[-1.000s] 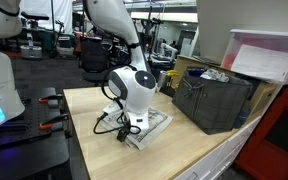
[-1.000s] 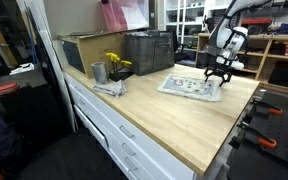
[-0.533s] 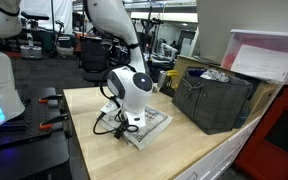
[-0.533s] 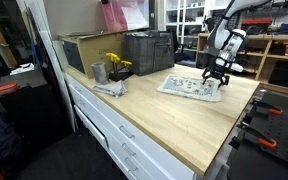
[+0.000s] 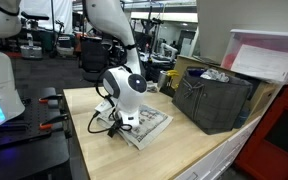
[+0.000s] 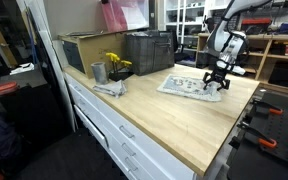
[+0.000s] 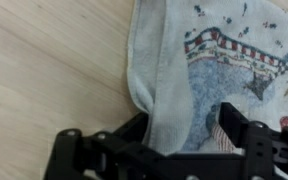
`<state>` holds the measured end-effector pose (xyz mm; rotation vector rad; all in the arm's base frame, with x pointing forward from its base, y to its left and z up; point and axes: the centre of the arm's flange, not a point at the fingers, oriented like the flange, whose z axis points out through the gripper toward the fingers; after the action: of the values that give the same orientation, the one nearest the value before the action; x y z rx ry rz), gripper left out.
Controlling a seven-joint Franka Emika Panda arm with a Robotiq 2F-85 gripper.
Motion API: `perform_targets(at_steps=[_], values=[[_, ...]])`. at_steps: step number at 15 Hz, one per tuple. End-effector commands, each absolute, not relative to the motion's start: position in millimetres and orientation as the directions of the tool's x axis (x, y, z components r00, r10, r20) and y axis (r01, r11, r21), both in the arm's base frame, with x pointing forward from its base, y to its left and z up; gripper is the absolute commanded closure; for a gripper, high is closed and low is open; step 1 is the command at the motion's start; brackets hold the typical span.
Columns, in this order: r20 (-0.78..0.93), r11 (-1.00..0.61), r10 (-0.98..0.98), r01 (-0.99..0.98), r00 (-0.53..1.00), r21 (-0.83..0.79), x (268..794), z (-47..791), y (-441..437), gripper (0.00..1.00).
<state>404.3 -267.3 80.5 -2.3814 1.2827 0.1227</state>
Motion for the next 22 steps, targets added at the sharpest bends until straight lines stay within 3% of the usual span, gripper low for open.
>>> perform_targets(at_steps=[1,4,5,7,10,11,12,14,21,22], values=[[-0.273,-0.474,-0.778,-0.814,0.566,-0.336,393,93,-260,0.49],[-0.256,-0.481,-0.782,-0.812,0.567,-0.329,395,100,-261,0.72],[-0.250,-0.485,-0.784,-0.812,0.569,-0.325,396,103,-261,0.29],[-0.239,-0.488,-0.788,-0.812,0.567,-0.319,397,106,-261,0.32],[-0.217,-0.497,-0.794,-0.812,0.568,-0.305,401,112,-261,0.12],[-0.211,-0.496,-0.798,-0.814,0.565,-0.303,401,113,-262,0.10],[-0.204,-0.493,-0.803,-0.817,0.560,-0.299,402,113,-264,0.47],[-0.194,-0.486,-0.815,-0.826,0.546,-0.285,400,113,-269,0.44],[-0.167,-0.450,-0.852,-0.857,0.496,-0.251,390,117,-285,0.98],[-0.159,-0.447,-0.857,-0.860,0.491,-0.245,390,118,-286,1.00]])
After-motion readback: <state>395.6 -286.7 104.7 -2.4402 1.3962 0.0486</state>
